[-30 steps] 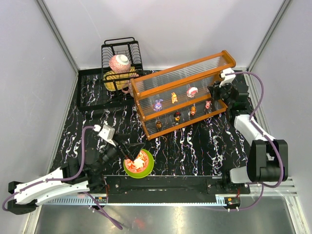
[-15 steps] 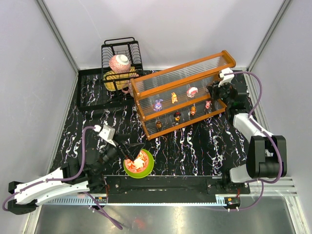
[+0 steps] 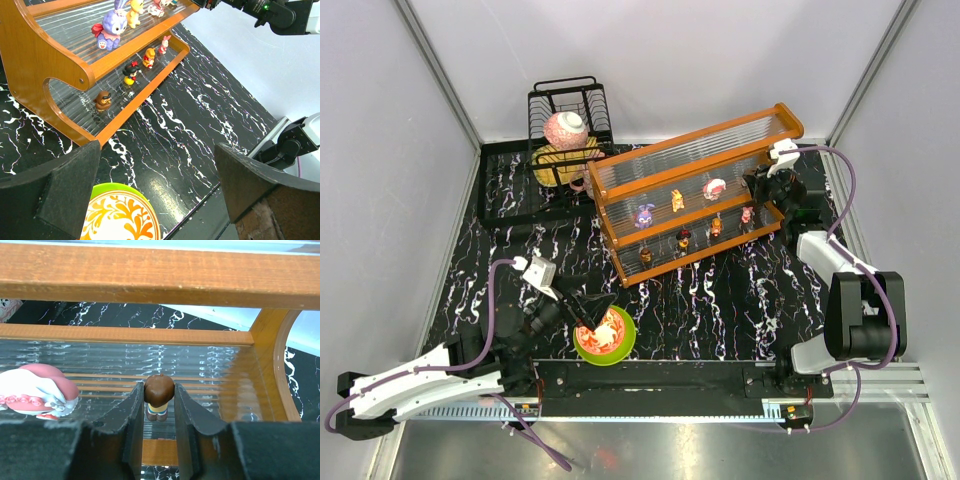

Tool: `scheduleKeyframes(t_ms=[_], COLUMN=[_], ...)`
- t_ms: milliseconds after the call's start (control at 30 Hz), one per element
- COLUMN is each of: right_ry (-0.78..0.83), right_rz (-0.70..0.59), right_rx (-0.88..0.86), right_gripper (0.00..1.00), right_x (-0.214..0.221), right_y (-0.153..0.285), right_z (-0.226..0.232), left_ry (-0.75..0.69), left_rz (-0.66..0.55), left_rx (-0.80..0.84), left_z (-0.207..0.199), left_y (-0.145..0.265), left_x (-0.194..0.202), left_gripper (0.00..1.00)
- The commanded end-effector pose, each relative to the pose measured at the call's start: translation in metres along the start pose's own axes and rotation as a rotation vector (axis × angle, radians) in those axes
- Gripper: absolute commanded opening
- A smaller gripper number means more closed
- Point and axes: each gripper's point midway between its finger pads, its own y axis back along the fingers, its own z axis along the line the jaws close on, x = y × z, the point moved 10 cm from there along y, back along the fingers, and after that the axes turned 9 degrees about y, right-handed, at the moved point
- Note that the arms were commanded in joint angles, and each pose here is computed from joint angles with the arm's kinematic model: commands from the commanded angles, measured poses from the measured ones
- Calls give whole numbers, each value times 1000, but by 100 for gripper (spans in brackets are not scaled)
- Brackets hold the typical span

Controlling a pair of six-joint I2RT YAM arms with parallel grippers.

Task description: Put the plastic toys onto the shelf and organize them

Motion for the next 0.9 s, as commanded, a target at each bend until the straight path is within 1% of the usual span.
scheduleKeyframes(t_ms=[0,67,100,267,633,867], right_ry=[24,17,13,7,-7,-10], right_rz=[-85,-76,-81,-78,-61,-49], right_rx=[-3,-1,3,3,-11,-10], right_gripper=[8,14,18,27,32,40], right_x=[-16,-12,-13,-9,-4,-2], right_y=[-4,-4,-4,-2,-1,0], right_z=[-4,-4,-4,-2,1,2], left_ry=[8,8,8,13,15,17], left_rz=[-45,-44,-43,-44,-47,-51], left_rx=[2,3,5,7,13,17], left_z=[-2,-2,-2,-3,-2,-3], left_y=[-1,-1,-1,-1,0,0], left_x=[-6,-6,-6,-6,-6,-7], left_gripper=[99,99,99,99,99,99])
